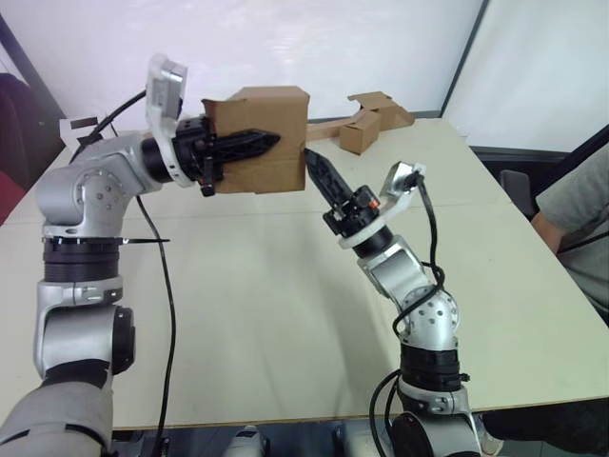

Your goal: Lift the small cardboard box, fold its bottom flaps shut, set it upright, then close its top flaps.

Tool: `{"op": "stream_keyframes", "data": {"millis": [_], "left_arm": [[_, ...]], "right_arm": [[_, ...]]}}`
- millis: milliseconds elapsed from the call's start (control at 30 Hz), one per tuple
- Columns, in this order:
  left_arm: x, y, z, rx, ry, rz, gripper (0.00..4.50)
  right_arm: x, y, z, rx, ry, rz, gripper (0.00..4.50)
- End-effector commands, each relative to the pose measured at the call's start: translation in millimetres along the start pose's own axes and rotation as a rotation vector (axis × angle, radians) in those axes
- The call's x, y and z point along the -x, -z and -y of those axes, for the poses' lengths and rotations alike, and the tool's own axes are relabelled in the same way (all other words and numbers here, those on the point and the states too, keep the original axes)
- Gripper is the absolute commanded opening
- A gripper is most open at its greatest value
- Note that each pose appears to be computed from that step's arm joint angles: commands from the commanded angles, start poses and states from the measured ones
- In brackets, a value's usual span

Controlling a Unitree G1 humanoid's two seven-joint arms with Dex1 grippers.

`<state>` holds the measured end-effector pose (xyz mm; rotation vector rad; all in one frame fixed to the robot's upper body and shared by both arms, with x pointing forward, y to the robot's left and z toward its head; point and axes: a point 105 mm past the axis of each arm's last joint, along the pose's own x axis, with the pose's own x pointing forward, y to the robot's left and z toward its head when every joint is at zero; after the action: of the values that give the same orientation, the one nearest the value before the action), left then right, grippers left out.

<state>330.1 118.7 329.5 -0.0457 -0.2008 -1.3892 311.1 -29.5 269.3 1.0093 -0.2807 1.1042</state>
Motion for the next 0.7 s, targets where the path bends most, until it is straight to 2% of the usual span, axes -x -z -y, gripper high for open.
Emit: {"op": "stream_keyframes", "data": {"millis": [33, 367, 400, 433, 467, 500, 700], "left_arm": [[1, -9, 2, -0.045, -0.005, 0.019, 0.0], [2, -10, 0, -0.037, -0.011, 0.033, 0.0], [2, -10, 0, -0.035, -0.01, 0.033, 0.0], [1, -10, 1, -0.034, -0.009, 0.033, 0.0], [1, -9, 1, -0.033, -0.008, 0.034, 0.0], [1, -9, 1, -0.033, -0.007, 0.034, 0.0], [-1, -8, 2, -0.027, 0.001, 0.033, 0.0]], "right_arm": [[-3, 10, -17, 0.018, -0.069, -0.062, 0.77], [21, -28, 9, 0.102, 0.03, 0.0, 0.77], [21, -29, 10, 0.106, 0.036, 0.002, 0.49], [21, -29, 10, 0.108, 0.038, 0.004, 0.49], [20, -29, 11, 0.109, 0.04, 0.006, 0.15], [20, -29, 11, 0.11, 0.042, 0.008, 0.04], [11, -13, 9, 0.136, 0.025, -0.049, 0.04]]}}
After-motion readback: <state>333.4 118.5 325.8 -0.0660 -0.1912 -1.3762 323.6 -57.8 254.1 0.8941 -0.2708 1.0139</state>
